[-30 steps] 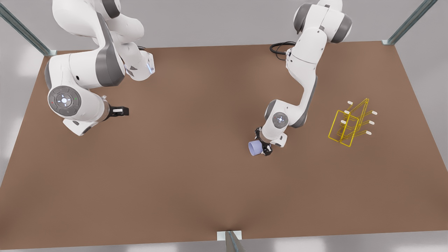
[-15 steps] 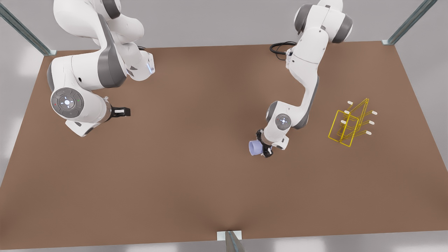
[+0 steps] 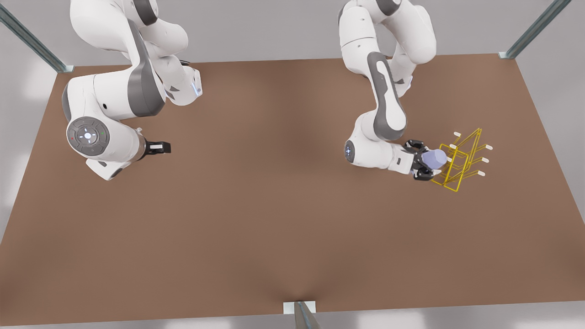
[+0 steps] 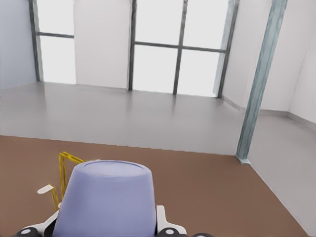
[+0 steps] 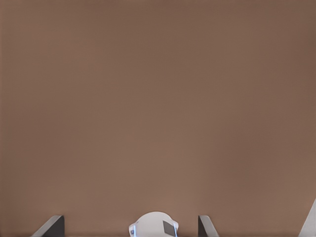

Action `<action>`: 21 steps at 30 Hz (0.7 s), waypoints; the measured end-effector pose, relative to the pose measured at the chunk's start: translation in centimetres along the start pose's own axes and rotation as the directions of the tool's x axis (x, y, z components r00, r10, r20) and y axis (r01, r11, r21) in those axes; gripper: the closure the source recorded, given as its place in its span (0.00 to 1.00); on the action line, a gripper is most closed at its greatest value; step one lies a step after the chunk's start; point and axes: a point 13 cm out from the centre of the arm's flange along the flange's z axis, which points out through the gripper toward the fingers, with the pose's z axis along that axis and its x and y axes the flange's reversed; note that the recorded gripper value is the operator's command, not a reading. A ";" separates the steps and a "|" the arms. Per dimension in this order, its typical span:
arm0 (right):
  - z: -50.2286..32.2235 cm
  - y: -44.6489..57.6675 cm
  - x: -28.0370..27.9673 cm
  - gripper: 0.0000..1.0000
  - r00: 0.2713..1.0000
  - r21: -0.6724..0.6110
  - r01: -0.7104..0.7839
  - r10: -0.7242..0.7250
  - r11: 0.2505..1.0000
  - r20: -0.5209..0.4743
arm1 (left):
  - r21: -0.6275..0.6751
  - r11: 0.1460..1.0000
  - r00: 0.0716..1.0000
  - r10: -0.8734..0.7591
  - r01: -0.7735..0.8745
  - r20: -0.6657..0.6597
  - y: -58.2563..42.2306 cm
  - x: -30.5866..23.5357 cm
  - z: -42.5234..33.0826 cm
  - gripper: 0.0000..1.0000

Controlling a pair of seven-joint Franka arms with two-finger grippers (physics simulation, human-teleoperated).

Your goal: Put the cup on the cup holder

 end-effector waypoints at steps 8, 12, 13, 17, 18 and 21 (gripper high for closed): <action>0.4 0.3 -0.5 0.00 1.000 -0.002 0.005 -0.005 1.000 -0.004 | -0.067 0.992 0.982 0.118 -0.109 0.147 -0.9 -2.2 9.2 0.35; 0.6 0.5 -0.8 0.00 1.000 -0.007 0.008 -0.008 1.000 -0.003 | -0.076 0.985 0.970 0.166 -0.155 0.177 -1.0 -2.0 11.4 0.33; 0.6 0.5 -0.8 0.00 1.000 -0.008 0.008 -0.008 1.000 -0.002 | -0.074 0.984 0.967 0.176 -0.165 0.185 -1.1 -1.9 11.7 0.33; 0.7 0.6 -1.0 0.00 1.000 -0.009 0.009 -0.009 1.000 -0.002 | -0.078 0.974 0.953 0.224 -0.212 0.203 -0.8 -0.3 12.8 0.31; 0.7 0.6 -1.0 0.00 1.000 -0.010 0.009 -0.009 1.000 -0.002 | -0.081 0.972 0.951 0.231 -0.219 0.204 -0.6 -0.1 13.1 0.31; 0.8 0.7 -1.0 0.00 1.000 -0.011 0.011 -0.011 1.000 -0.002 | -0.078 0.970 0.949 0.242 -0.231 0.203 -0.5 0.2 13.3 0.31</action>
